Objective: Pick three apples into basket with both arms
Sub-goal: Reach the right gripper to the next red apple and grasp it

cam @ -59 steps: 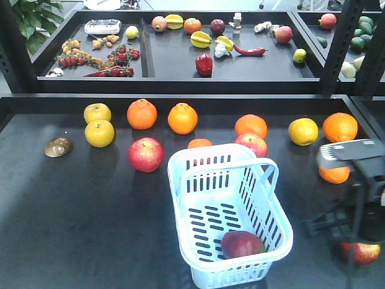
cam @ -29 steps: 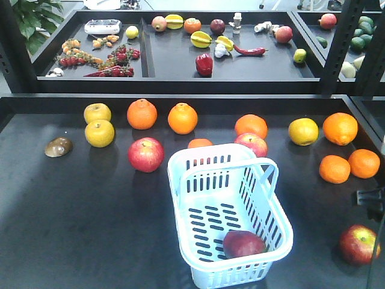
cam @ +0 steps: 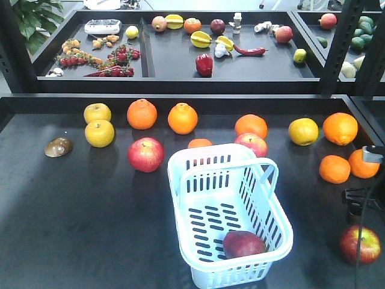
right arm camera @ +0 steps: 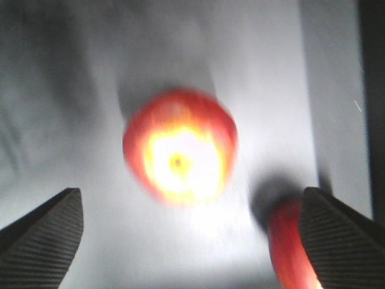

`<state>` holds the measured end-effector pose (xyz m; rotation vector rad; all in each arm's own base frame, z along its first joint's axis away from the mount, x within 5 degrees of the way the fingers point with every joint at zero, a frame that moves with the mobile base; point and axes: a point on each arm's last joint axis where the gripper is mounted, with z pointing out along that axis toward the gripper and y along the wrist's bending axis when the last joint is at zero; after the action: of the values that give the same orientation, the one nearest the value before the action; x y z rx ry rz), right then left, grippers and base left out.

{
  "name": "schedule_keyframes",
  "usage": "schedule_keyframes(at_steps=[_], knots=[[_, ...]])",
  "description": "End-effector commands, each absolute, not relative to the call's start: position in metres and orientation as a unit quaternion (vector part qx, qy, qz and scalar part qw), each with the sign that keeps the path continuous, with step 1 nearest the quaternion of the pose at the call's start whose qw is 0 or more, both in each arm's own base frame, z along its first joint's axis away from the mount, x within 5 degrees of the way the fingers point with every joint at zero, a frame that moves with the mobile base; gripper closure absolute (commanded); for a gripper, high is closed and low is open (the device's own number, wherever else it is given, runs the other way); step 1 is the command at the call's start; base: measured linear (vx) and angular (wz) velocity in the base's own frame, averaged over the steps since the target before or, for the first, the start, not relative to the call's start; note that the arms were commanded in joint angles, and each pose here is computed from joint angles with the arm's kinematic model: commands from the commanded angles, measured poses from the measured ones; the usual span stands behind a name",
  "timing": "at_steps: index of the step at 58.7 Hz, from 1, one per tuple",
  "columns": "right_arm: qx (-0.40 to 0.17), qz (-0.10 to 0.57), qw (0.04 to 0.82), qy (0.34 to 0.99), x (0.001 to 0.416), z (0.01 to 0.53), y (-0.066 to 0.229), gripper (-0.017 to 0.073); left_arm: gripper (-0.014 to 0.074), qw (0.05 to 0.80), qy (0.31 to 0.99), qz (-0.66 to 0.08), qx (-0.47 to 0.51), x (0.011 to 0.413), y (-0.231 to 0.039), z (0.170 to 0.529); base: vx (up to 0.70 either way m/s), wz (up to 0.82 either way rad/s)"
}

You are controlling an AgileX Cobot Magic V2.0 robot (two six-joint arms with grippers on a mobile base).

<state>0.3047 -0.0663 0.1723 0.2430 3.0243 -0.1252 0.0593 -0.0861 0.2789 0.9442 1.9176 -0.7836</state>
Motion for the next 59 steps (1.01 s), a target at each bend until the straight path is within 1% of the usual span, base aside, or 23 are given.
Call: schedule_keyframes(at_steps=[1,29,38,43,48,53,57,59], knots=[[0.077,-0.046,0.085,0.992,0.318,0.182,-0.071,-0.0137,0.0599,0.444,0.756,-0.322,0.357,0.062,-0.087,0.289,0.0,0.0],[0.071,-0.036,0.02,0.997,0.334,0.121,-0.074,-0.0116,0.0599,0.447,0.756,-0.321,0.355,0.063,-0.087,0.29,0.0,0.0],[0.06,-0.03,0.014,0.998,0.336,0.111,-0.073,-0.0078,0.0599,0.447,0.756,-0.321,0.354,0.063,-0.087,0.29,0.0,0.0],[0.047,-0.022,0.017,0.998,0.336,0.112,-0.072,-0.0022,0.0599,0.447,0.756,-0.321,0.354,0.063,-0.087,0.29,0.0,0.0],[0.044,-0.011,0.022,0.999,0.336,0.117,-0.07,0.0081,0.0599,0.449,0.756,-0.32,0.353,0.063,-0.087,0.29,0.0,0.0],[0.043,-0.001,0.036,0.998,0.336,0.127,-0.067,0.0225,0.0599,0.449,0.756,-0.32,0.353,0.063,-0.087,0.29,0.0,0.0],[0.042,0.008,0.051,0.998,0.335,0.139,-0.065,0.0379,0.0599,0.449,0.756,-0.32,0.353,0.063,-0.087,0.29,0.0,0.0],[0.04,0.015,0.06,0.997,0.334,0.147,-0.063,0.0442,0.0599,0.449,0.756,-0.32,0.353,0.063,-0.087,0.29,0.0,0.0]])
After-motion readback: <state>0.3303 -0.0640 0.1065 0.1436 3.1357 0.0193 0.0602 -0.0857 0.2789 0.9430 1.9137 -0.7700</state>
